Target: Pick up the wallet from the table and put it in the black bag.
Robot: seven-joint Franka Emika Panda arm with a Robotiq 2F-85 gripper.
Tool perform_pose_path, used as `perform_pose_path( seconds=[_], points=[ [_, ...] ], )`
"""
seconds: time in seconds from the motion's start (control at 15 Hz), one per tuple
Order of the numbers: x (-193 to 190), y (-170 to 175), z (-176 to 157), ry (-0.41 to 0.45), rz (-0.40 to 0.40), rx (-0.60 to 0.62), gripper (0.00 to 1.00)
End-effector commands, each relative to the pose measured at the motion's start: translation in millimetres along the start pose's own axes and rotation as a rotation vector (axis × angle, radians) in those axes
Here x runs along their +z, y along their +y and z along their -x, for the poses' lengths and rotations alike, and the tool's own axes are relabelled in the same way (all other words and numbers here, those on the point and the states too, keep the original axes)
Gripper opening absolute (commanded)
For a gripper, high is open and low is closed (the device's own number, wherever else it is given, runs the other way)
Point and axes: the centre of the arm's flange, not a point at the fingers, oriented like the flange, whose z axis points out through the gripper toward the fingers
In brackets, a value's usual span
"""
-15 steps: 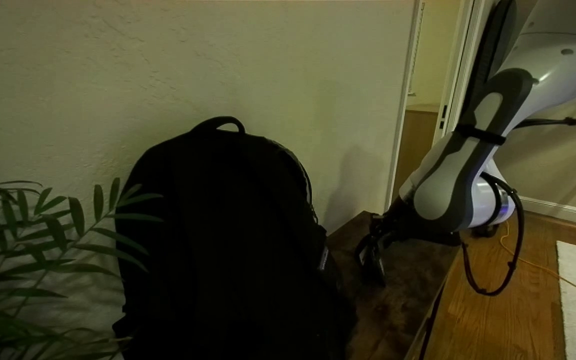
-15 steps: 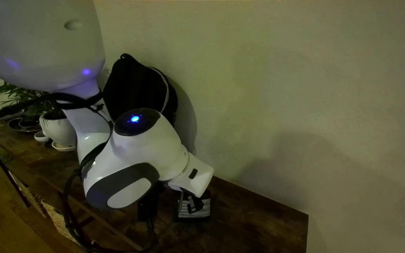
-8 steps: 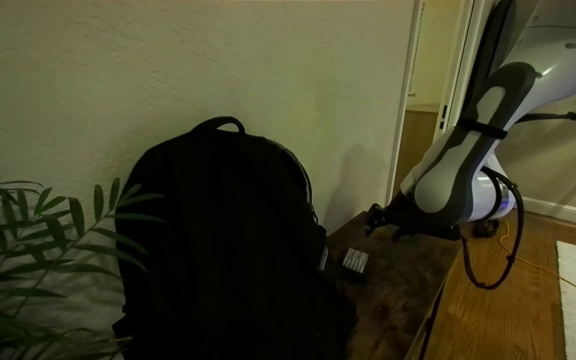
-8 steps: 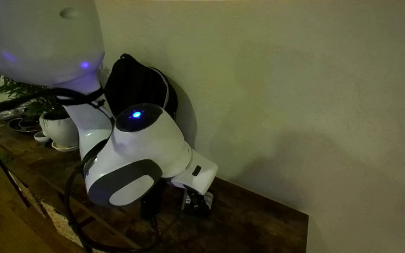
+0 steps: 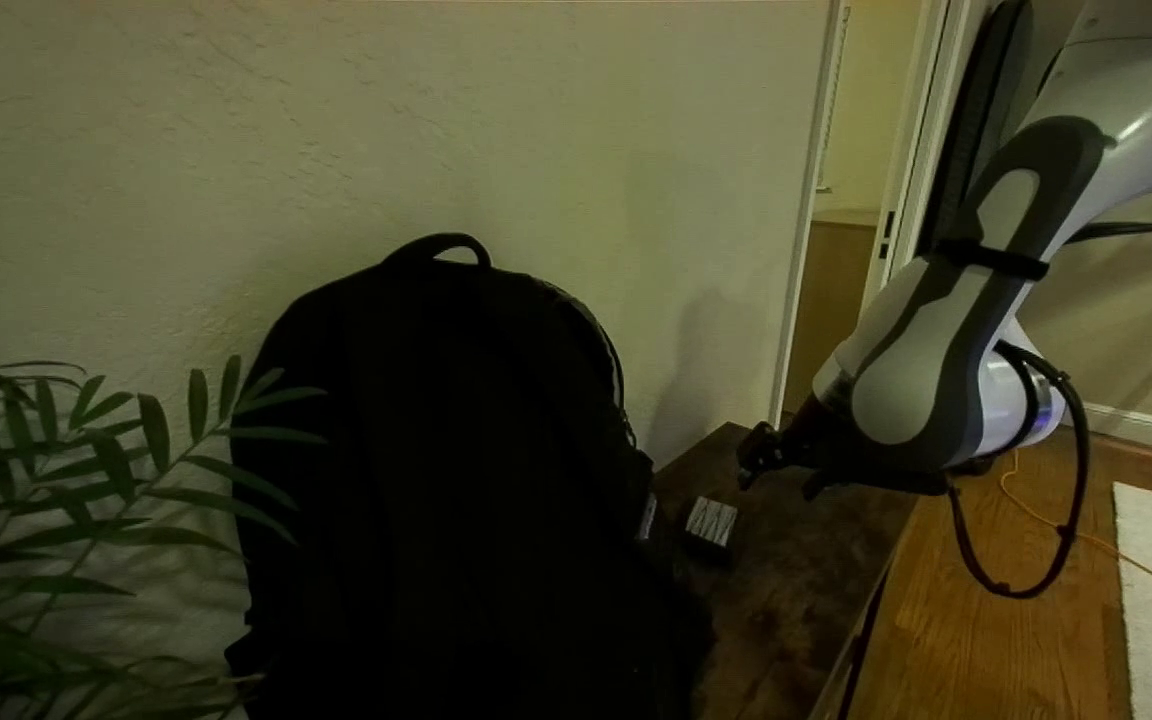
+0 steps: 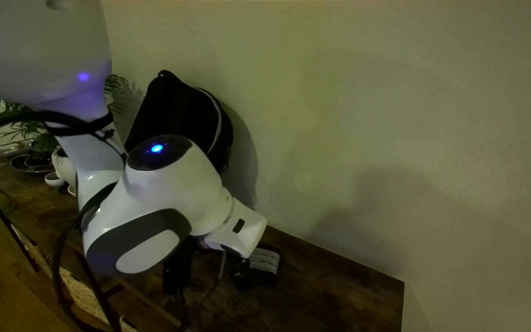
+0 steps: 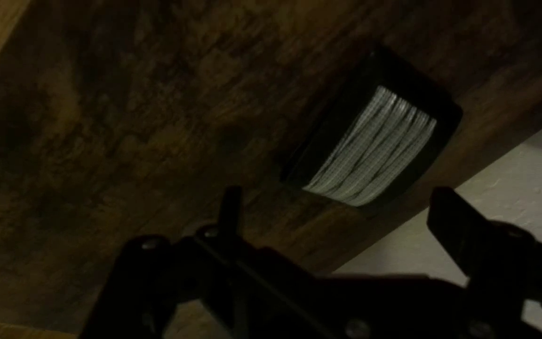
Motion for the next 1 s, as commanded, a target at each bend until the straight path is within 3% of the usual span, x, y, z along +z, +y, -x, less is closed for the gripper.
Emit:
perform_pose_path(
  seconds=[0.0,0.6,0.87,0.93],
  points=[
    [-19,-9,34,-0.067,0.076,-0.081,1.0],
    [-37,-72,39,-0.023,0.174,-0.317,1.0],
    [-40,-84,41,-0.042,0.218,-0.38,1.0],
    [-28,-76,42,-0.023,0.185,-0.352,1.0]
  ],
)
